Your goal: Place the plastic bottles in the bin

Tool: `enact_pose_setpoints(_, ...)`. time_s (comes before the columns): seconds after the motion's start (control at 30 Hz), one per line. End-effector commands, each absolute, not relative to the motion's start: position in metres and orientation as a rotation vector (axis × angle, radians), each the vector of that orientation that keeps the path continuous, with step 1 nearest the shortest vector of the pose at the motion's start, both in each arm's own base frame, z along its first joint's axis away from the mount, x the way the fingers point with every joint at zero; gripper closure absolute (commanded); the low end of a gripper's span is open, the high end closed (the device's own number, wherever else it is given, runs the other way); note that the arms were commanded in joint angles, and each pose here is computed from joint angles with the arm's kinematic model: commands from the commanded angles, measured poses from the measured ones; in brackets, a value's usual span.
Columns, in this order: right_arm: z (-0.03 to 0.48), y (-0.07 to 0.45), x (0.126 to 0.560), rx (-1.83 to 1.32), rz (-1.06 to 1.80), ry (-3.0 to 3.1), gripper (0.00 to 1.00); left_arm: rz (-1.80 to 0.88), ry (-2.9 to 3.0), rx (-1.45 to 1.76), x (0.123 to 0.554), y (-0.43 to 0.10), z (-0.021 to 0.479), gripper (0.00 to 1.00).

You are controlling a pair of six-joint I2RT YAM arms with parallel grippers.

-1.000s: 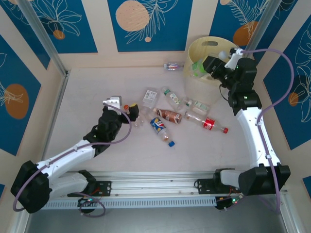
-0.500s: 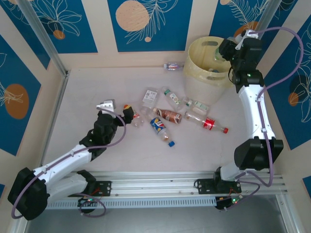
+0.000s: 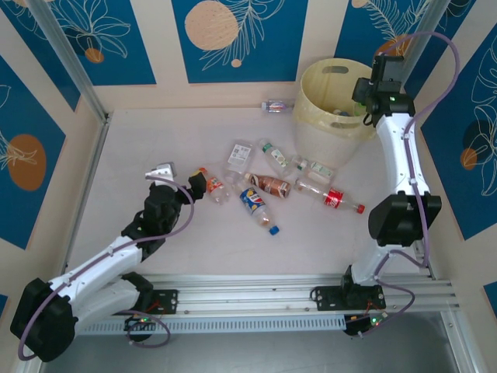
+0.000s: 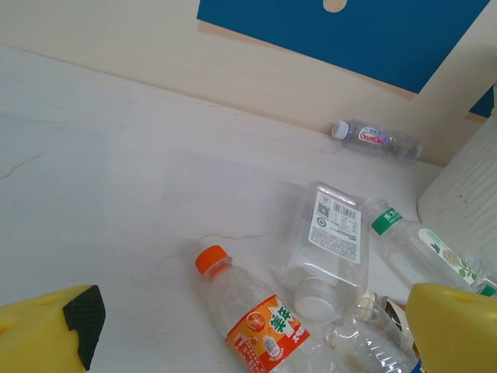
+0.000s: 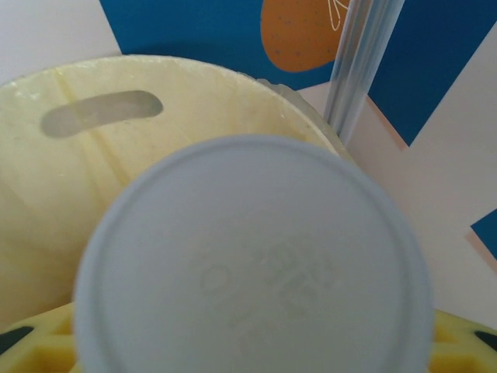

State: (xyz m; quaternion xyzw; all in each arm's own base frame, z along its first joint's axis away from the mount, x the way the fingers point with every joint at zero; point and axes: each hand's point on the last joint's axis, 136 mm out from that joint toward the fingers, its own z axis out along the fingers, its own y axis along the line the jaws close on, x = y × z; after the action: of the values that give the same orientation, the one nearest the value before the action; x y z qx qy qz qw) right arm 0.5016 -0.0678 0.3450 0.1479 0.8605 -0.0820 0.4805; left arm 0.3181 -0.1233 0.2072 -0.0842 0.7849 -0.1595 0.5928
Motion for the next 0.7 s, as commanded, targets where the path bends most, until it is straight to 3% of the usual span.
enact_pose_setpoints(0.0, 0.350, -0.080, 0.495, 0.360, -0.328, 2.130, 0.45, -0.387, 1.826, -0.226, 0.318, -0.119, 0.205, 0.00)
enact_pose_setpoints(0.17, 0.346, -0.076, 0.512, 0.366, -0.302, 2.148, 0.29, -0.393, 1.831, -0.246, 0.318, -0.117, 0.203, 0.00)
enact_pose_setpoints(0.3, 0.354, -0.067, 0.531, 0.370, -0.231, 2.128, 0.10, -0.398, 1.842, -0.254, 0.318, -0.116, 0.201, 0.00)
enact_pose_setpoints(0.67, 0.386, -0.027, 0.508, 0.291, 0.024, 2.053, 0.01, -0.384, 1.935, -0.315, 0.322, -0.110, 0.179, 0.00)
